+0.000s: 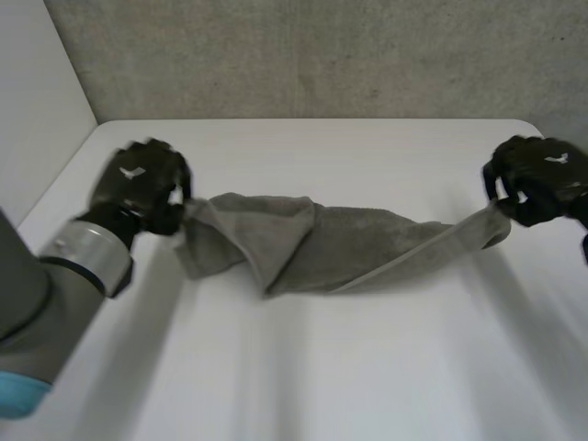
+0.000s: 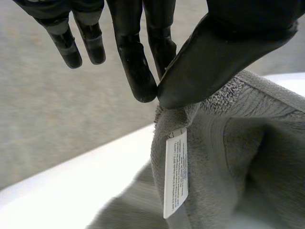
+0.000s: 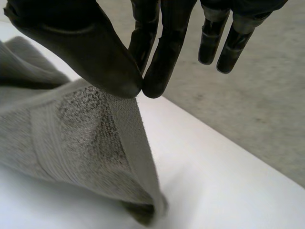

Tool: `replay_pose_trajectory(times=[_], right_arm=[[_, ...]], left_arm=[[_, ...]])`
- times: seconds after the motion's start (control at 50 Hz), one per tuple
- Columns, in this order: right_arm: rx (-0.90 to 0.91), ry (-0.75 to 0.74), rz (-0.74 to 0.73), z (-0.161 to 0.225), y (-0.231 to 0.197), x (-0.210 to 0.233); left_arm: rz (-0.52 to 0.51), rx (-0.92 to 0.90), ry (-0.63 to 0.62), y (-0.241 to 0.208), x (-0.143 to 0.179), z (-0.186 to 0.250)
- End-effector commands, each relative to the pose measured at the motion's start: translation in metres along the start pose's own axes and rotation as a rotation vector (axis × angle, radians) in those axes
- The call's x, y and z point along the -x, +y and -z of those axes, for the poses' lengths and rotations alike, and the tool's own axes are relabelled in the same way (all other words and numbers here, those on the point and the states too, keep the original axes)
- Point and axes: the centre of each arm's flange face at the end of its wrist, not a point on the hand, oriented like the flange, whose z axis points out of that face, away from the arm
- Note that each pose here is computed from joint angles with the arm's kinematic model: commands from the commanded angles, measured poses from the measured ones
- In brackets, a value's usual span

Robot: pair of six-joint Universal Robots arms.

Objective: Fold the towel.

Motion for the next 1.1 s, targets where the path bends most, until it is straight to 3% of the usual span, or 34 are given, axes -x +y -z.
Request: replay_pose_trajectory(times=[0.02, 0.38, 0.62, 0.68, 0.76, 0.8, 0.82, 0.84, 0.86, 0.92, 0.96, 1.04, 1.1], right_arm=[[-0.023, 0.076, 0.011, 0.002, -0.003, -0.035], [0.052, 0.027, 0.137, -0.019, 0.047, -0.033], [-0.004, -0.064, 0.194, -0.013, 0.03, -0.015], [-0.04, -0.091, 0.258, -0.025, 0.02, -0.007], [-0.097, -0.105, 0.322, -0.049, 0.002, 0.0], [-0.237, 0.003, 0.428, -0.078, -0.046, -0.005], [-0.238, 0.004, 0.429, -0.078, -0.046, -0.005], [-0.349, 0.094, 0.472, -0.086, -0.082, -0.014], [-0.476, 0.189, 0.48, -0.086, -0.122, -0.025], [-0.597, 0.259, 0.451, -0.08, -0.157, -0.037], [-0.803, 0.28, 0.338, -0.066, -0.204, -0.049], [-0.837, 0.248, 0.284, -0.062, -0.209, -0.05], [-0.776, 0.21, 0.27, -0.067, -0.19, -0.044]], left_arm=[[0.021, -0.004, -0.111, -0.002, 0.053, -0.015], [0.059, 0.155, -0.09, 0.051, 0.06, -0.032], [0.06, 0.171, -0.033, 0.054, 0.052, -0.028], [0.045, 0.115, -0.033, 0.042, 0.058, -0.04], [0.0, -0.005, -0.03, 0.015, 0.069, -0.087], [-0.023, -0.078, -0.041, -0.002, 0.076, -0.109], [-0.039, -0.152, -0.05, -0.021, 0.083, -0.127], [-0.039, -0.153, -0.05, -0.021, 0.083, -0.127], [-0.06, -0.253, -0.058, -0.049, 0.088, -0.143], [-0.105, -0.449, -0.066, -0.11, 0.092, -0.153], [-0.115, -0.529, -0.07, -0.138, 0.093, -0.15], [-0.062, -0.63, -0.04, -0.174, 0.094, -0.136], [-0.036, -0.636, -0.035, -0.177, 0.097, -0.133]])
